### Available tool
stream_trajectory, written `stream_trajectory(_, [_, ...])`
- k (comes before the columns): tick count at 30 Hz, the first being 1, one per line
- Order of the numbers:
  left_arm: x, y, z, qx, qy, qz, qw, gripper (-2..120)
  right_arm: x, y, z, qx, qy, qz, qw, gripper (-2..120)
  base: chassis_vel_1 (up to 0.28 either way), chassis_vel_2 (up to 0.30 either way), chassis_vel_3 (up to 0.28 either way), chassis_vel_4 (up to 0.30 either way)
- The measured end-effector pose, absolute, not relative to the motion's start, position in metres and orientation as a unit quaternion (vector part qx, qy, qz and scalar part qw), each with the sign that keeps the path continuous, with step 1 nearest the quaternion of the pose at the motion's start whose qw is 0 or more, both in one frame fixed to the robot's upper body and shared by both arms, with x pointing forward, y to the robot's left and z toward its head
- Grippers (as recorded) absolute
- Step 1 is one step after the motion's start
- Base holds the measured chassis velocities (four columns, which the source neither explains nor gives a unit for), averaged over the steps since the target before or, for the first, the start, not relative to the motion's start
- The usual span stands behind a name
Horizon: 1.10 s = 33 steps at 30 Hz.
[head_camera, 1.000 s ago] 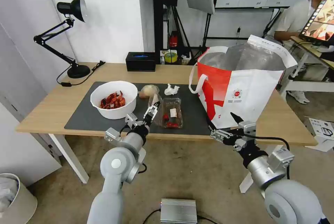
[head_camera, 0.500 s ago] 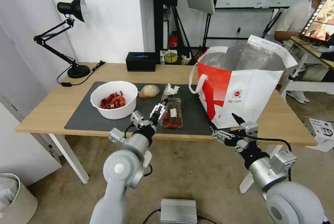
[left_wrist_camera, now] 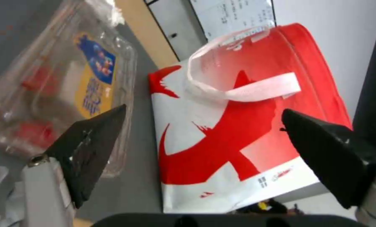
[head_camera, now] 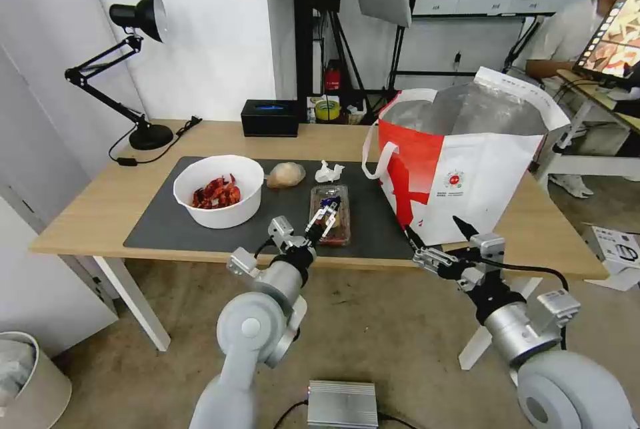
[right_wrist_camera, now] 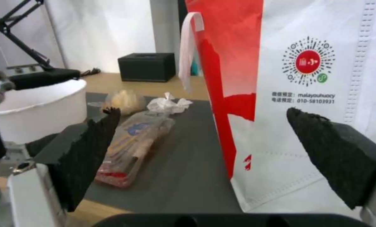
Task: Pick up the trash from the table and place it into the takeout bag.
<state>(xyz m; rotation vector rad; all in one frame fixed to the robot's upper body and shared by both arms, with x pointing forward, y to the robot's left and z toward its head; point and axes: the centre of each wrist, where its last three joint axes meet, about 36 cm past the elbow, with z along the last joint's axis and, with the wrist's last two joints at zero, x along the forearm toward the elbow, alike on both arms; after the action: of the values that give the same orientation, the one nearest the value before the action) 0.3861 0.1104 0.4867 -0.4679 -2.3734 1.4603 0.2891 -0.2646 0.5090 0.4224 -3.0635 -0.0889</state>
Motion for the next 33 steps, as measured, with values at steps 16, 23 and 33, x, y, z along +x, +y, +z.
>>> stream_trajectory(16, [0.435,0.102,0.453,-0.200,-0.956,0.201,0.067,74,0.286,-0.270,0.515,0.134,-0.990,-0.035,0.020,100,0.000,0.000,0.000,0.000])
stream_trajectory(23, [0.451,0.108,0.443,-0.225,-0.972,0.065,0.036,46,0.287,-0.271,0.515,0.132,-0.990,-0.036,0.019,100,0.000,0.000,0.000,0.000])
stream_trajectory(33, [0.463,0.126,0.427,-0.245,-0.966,-0.080,0.030,12,0.289,-0.272,0.513,0.130,-0.991,-0.037,0.019,100,0.000,0.000,0.000,0.000])
